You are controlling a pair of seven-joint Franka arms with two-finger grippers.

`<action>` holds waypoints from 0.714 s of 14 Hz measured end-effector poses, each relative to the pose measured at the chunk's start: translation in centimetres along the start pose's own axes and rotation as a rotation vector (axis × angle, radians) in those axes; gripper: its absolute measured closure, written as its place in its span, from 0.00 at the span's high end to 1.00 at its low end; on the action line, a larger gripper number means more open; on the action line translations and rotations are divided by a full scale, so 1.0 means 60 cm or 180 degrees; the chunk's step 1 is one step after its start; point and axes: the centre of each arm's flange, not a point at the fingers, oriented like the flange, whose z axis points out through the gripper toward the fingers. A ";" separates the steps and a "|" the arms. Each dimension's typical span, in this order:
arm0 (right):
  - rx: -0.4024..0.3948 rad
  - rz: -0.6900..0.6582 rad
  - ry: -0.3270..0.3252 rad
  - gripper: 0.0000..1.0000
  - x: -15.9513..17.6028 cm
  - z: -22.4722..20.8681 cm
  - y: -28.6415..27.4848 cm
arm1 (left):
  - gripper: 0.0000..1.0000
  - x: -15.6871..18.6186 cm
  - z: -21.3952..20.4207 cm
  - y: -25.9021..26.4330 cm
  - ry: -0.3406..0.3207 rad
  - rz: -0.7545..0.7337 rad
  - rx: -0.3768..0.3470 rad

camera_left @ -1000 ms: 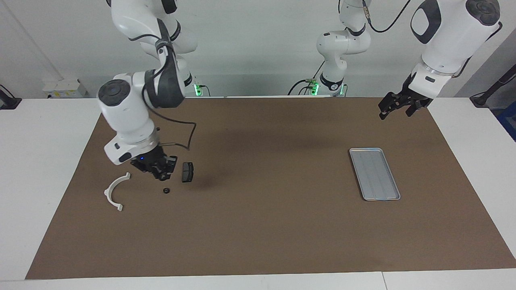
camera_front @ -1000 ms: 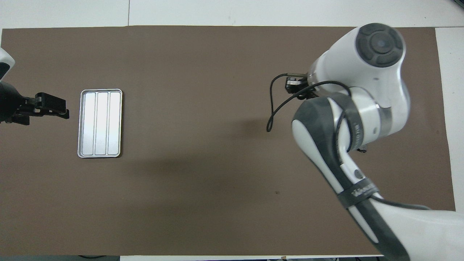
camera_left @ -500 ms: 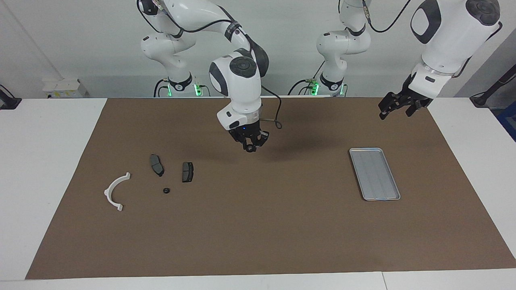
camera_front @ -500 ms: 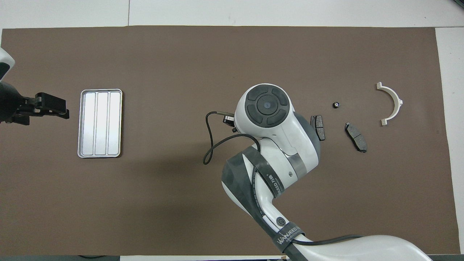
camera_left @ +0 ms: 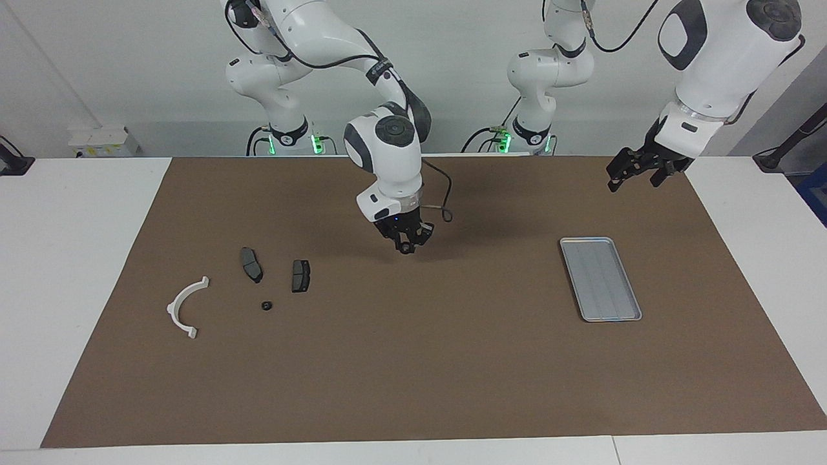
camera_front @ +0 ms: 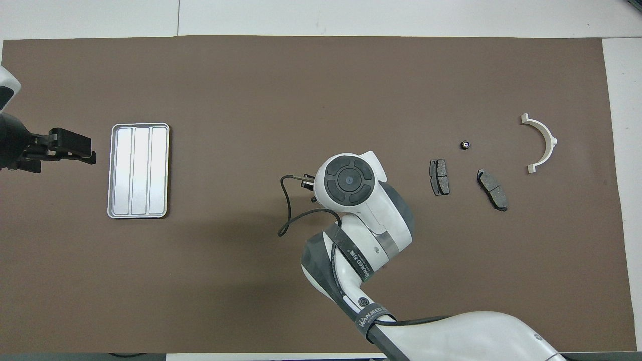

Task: Pick bearing gear from pile to tray
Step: 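Carry the bearing with the right gripper to mid-table and release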

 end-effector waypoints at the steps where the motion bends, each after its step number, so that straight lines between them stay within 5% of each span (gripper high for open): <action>1: 0.0003 -0.0005 0.0001 0.35 -0.004 0.015 -0.004 | 1.00 0.000 0.000 0.000 0.0000 0.0000 0.0000; 7: 0.0000 0.0023 0.0001 0.35 -0.011 0.068 -0.012 | 1.00 0.000 0.000 0.000 0.0000 0.0000 0.0000; 10: 0.0002 0.0053 0.0011 0.61 -0.002 0.066 -0.007 | 1.00 0.000 0.000 0.000 0.0000 0.0000 0.0000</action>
